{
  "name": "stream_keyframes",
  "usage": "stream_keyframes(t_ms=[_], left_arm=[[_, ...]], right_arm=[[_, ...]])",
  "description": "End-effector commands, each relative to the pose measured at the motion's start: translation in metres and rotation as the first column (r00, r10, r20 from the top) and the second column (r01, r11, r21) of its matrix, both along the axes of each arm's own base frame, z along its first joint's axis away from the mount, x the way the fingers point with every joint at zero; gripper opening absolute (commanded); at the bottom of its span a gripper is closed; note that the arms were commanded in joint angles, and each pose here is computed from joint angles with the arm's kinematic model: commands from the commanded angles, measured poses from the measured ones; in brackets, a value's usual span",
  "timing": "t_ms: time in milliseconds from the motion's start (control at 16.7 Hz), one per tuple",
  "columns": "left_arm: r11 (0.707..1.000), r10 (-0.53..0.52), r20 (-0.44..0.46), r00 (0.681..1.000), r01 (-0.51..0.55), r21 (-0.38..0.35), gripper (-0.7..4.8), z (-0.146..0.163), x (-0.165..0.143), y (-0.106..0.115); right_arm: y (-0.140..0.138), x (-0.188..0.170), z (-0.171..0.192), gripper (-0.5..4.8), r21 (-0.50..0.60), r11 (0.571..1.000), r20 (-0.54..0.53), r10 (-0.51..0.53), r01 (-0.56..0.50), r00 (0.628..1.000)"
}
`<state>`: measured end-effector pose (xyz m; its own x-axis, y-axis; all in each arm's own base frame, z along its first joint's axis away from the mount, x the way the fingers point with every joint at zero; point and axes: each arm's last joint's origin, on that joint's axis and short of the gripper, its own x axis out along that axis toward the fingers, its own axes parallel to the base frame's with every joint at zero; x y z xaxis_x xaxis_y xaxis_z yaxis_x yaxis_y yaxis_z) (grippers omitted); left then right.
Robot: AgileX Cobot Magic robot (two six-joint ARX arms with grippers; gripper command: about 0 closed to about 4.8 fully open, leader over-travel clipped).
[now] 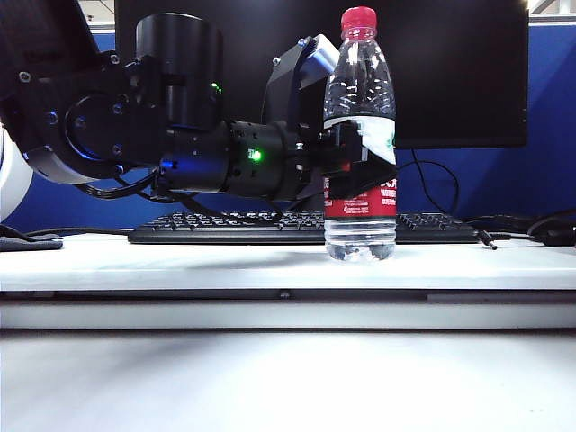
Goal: Unscrew the cap from the plastic bottle on the table.
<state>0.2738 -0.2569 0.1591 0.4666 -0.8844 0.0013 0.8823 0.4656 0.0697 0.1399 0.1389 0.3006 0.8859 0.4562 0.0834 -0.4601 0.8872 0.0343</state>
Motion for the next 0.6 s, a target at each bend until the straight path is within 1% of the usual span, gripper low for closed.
stream_keyframes(t_ms=[60,120,180,240,300,420,480,600], left_arm=[[1.000,-0.004,0.002,1.000,0.004,-0.005,2.73,0.001,0.000,0.000],[1.000,-0.005,0.002,1.000,0.005,-0.005,2.73,0.001,0.000,-0.001],[1.000,-0.005,0.002,1.000,0.005,-0.005,2.73,0.001,0.000,0.000],[1.000,-0.004,0.002,1.000,0.004,-0.005,2.73,0.001,0.000,0.000],[1.000,-0.005,0.002,1.000,0.005,-0.005,2.73,0.001,0.000,0.000],[1.000,-0.004,0.002,1.000,0.004,-0.005,2.73,0.001,0.000,0.000],[1.000,-0.005,0.003,1.000,0.005,-0.005,2.73,0.001,0.000,0.000],[1.000,-0.005,0.003,1.000,0.005,-0.005,2.73,0.001,0.000,0.000]], right_arm=[[0.028,0.028,0.005,3.68,0.044,0.995,-0.043,-0.092,0.094,0.995],[0.033,0.033,0.006,3.66,0.055,0.993,-0.054,-0.106,0.109,0.993],[0.040,0.039,0.009,2.92,0.062,0.990,-0.059,-0.127,0.130,0.990],[0.040,0.041,0.011,2.65,0.080,0.982,-0.069,-0.168,0.174,0.983],[0.040,0.040,0.011,2.65,0.100,0.974,-0.079,-0.196,0.203,0.977],[0.041,0.042,0.009,2.65,0.095,0.974,-0.084,-0.197,0.204,0.977],[0.044,0.044,0.006,2.80,0.085,0.977,-0.092,-0.190,0.198,0.978],[0.048,0.046,0.001,2.84,0.081,0.978,-0.103,-0.183,0.191,0.978]])
